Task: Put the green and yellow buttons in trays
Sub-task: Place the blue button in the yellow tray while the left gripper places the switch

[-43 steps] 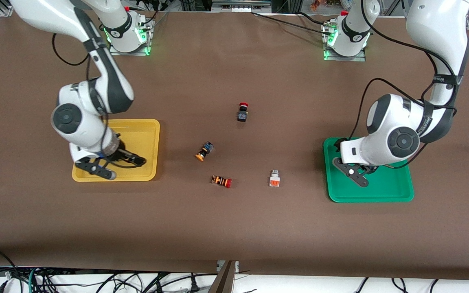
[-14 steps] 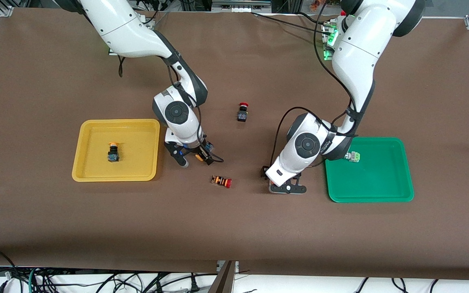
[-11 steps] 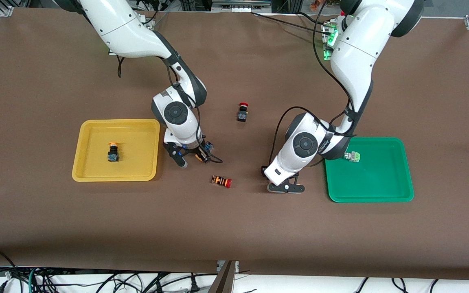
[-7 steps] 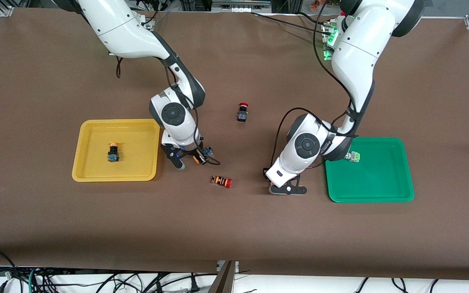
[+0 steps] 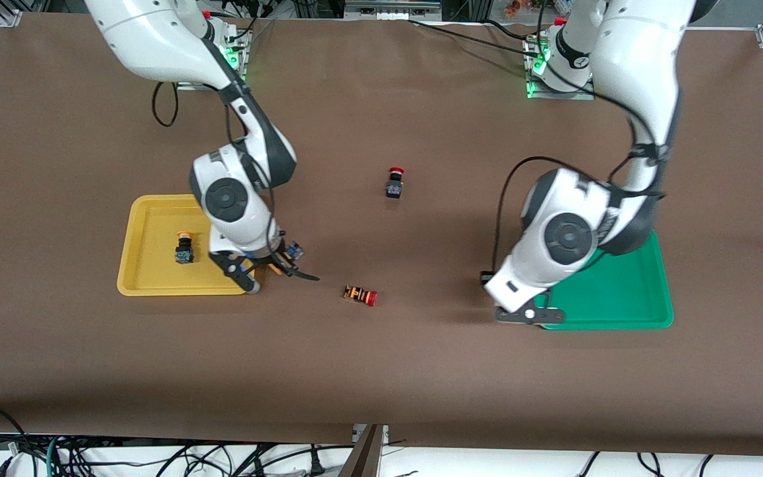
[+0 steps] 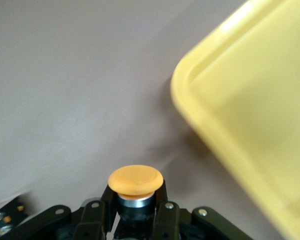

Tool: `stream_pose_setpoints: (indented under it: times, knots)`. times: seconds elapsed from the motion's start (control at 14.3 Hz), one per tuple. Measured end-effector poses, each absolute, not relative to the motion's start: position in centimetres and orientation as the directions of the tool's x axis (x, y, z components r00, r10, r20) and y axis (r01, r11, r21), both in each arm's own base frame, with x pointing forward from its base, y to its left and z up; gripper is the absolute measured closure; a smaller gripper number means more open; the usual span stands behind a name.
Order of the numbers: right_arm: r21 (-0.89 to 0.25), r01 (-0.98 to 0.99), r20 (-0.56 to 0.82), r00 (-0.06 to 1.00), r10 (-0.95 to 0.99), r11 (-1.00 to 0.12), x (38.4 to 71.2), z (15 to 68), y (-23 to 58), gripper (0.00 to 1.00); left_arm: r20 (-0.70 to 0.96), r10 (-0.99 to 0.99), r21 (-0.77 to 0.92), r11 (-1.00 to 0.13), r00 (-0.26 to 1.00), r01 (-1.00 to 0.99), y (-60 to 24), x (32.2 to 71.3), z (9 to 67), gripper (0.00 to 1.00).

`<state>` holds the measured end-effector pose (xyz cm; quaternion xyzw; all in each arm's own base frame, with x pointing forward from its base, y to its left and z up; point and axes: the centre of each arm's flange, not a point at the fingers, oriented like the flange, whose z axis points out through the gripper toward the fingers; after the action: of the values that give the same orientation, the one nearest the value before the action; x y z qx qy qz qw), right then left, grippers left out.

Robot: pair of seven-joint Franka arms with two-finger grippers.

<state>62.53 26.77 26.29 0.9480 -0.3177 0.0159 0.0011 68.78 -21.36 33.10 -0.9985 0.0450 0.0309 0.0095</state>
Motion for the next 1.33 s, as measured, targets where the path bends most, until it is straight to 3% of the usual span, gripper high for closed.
stream_pose_setpoints:
  times: [0.21,0.42,0.63,0.84,0.91,1.12,1.26,1.33]
  knots:
    - [0.016,-0.482,0.012,0.876,-0.482,-0.876,63.9,27.6,21.8,0.67,-0.143,-0.258,0.000,-0.965,0.955,-0.261,-11.7,69.8,33.0,0.59]
    - [-0.004,-0.357,-0.031,0.934,-0.357,-0.934,64.4,27.7,16.7,0.67,-0.227,-0.400,0.013,-0.913,0.888,-0.408,-3.0,69.7,28.7,0.59]
    - [-0.008,-0.274,-0.054,0.960,-0.274,-0.962,63.9,26.0,11.5,0.67,-0.259,-0.449,0.031,-0.889,0.855,-0.458,-0.7,68.9,23.2,0.59]
    - [-0.031,-0.251,-0.008,0.968,-0.251,-0.967,61.3,22.1,10.7,0.67,-0.242,-0.470,0.036,-0.879,0.849,-0.476,-1.1,68.2,20.9,0.54]
    - [-0.033,-0.247,-0.006,0.969,-0.247,-0.968,60.3,20.8,10.9,0.67,-0.234,-0.474,0.035,-0.877,0.849,-0.480,-1.4,68.4,21.3,0.49]
    - [-0.032,-0.244,-0.011,0.970,-0.244,-0.969,59.2,19.8,10.9,0.67,-0.184,-0.481,0.012,-0.873,0.857,-0.487,-2.9,69.0,26.0,0.20]
    - [-0.038,-0.243,0.002,0.970,-0.244,-0.969,59.5,20.5,11.0,0.51,-0.157,-0.463,-0.013,-0.882,0.873,-0.470,-4.5,68.8,32.0,0.01]
    - [-0.043,-0.242,0.015,0.970,-0.243,-0.969,59.9,21.2,11.0,0.40,-0.140,-0.456,-0.025,-0.886,0.879,-0.463,-5.0,68.5,35.3,0.00]
